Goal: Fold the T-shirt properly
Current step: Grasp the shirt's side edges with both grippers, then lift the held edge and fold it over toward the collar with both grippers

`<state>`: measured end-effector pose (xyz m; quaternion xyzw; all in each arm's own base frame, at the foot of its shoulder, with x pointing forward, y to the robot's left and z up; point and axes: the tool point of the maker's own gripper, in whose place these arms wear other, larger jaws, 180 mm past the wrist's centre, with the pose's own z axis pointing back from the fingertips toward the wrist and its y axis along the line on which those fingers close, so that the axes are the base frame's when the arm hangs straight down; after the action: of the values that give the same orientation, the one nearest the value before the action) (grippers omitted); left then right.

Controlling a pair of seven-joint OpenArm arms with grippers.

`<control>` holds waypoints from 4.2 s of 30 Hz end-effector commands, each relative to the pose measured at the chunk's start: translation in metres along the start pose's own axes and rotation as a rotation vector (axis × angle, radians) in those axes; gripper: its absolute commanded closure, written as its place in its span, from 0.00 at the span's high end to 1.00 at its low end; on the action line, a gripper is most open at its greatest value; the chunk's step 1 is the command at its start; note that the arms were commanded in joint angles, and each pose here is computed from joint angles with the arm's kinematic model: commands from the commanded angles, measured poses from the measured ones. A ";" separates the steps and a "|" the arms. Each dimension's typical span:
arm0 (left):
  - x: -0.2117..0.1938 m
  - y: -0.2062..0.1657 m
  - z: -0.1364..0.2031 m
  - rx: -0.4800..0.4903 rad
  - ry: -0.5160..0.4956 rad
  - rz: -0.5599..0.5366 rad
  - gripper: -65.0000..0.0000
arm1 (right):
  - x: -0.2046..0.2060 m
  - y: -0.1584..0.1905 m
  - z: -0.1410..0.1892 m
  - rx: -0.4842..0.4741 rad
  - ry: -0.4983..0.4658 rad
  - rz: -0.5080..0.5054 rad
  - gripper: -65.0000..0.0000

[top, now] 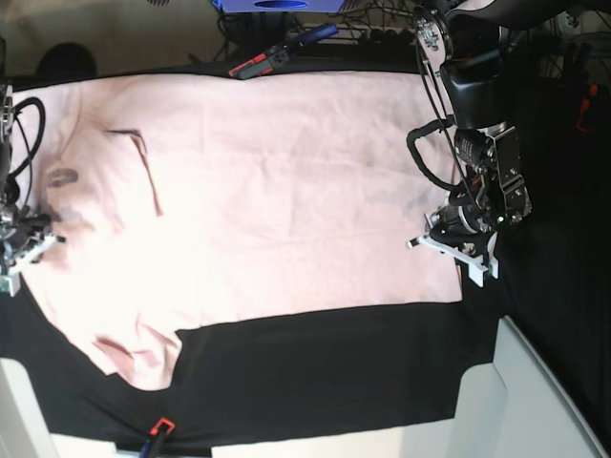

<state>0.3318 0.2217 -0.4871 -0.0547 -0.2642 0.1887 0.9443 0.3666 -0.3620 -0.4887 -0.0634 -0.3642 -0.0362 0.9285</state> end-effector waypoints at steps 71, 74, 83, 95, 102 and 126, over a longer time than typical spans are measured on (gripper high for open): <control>0.029 -0.026 0.053 -0.019 -0.178 -0.159 0.00 | 0.044 -0.015 0.021 -0.022 -0.129 -0.036 0.00; 0.027 -0.040 0.057 -0.042 -0.182 -0.201 0.00 | 0.047 -0.010 0.026 -0.013 -0.136 -0.004 0.00; 0.024 -0.037 0.057 -0.035 -0.175 -0.207 0.00 | 0.052 -0.011 0.023 -0.014 -0.109 -0.018 0.52; 0.017 -0.033 0.057 -0.029 -0.162 -0.207 0.00 | 0.043 -0.011 0.006 -0.015 -0.026 -0.112 0.74; 0.021 -0.030 0.058 -0.022 -0.167 -0.213 0.00 | 0.015 0.021 -0.005 0.024 0.068 -0.077 0.74; 0.023 -0.032 0.060 -0.025 -0.177 -0.219 0.00 | 0.035 0.003 0.002 -0.011 0.017 -0.010 0.00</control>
<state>0.3154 0.1978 -0.4347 -0.0240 -0.3247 0.0868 0.9415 0.3733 -0.3439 -0.4862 -0.0510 -0.3252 -0.0361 0.9436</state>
